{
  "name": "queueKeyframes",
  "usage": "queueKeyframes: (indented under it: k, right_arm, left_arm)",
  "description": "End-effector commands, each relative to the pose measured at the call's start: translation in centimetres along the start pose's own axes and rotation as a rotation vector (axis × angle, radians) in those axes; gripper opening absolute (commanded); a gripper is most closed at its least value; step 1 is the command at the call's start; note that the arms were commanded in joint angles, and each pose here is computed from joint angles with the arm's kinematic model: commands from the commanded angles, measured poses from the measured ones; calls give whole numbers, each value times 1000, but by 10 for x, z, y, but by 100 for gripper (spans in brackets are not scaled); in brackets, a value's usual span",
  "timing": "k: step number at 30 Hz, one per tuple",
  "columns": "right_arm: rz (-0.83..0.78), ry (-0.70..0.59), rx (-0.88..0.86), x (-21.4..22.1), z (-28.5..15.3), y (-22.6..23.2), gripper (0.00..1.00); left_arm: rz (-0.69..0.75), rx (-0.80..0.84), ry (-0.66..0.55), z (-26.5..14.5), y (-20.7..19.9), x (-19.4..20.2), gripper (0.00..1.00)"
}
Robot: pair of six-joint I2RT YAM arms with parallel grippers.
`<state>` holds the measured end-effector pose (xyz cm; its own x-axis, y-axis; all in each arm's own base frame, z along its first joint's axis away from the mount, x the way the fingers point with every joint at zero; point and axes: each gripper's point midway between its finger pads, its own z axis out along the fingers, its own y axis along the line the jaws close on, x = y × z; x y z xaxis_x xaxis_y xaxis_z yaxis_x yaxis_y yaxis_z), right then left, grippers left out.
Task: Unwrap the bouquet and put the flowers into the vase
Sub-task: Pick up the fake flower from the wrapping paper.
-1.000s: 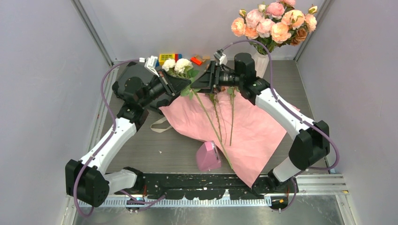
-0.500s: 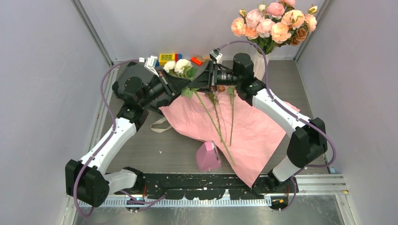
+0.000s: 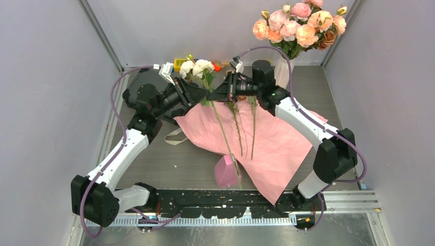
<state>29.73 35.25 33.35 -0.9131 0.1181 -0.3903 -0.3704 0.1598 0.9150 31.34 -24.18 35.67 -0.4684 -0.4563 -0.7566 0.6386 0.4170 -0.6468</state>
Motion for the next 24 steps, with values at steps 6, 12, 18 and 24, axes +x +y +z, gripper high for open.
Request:
queueKeyframes:
  k: [6, 12, 18, 24]
  right_arm:
    - [-390, -188, 250, -24, -50, 28, 0]
    - [-678, -439, 525, -66, -109, 39, 0]
    - [-896, -708, 722, -109, -166, 66, 0]
    - [-1113, -960, 860, -152, -197, 83, 0]
  left_arm:
    - [118, -87, 135, -26, -1, 11, 82]
    - [206, -343, 258, -65, 50, 28, 96]
    - [202, -618, 277, -104, 112, 21, 98]
    - [314, -811, 310, -132, 143, 17, 98]
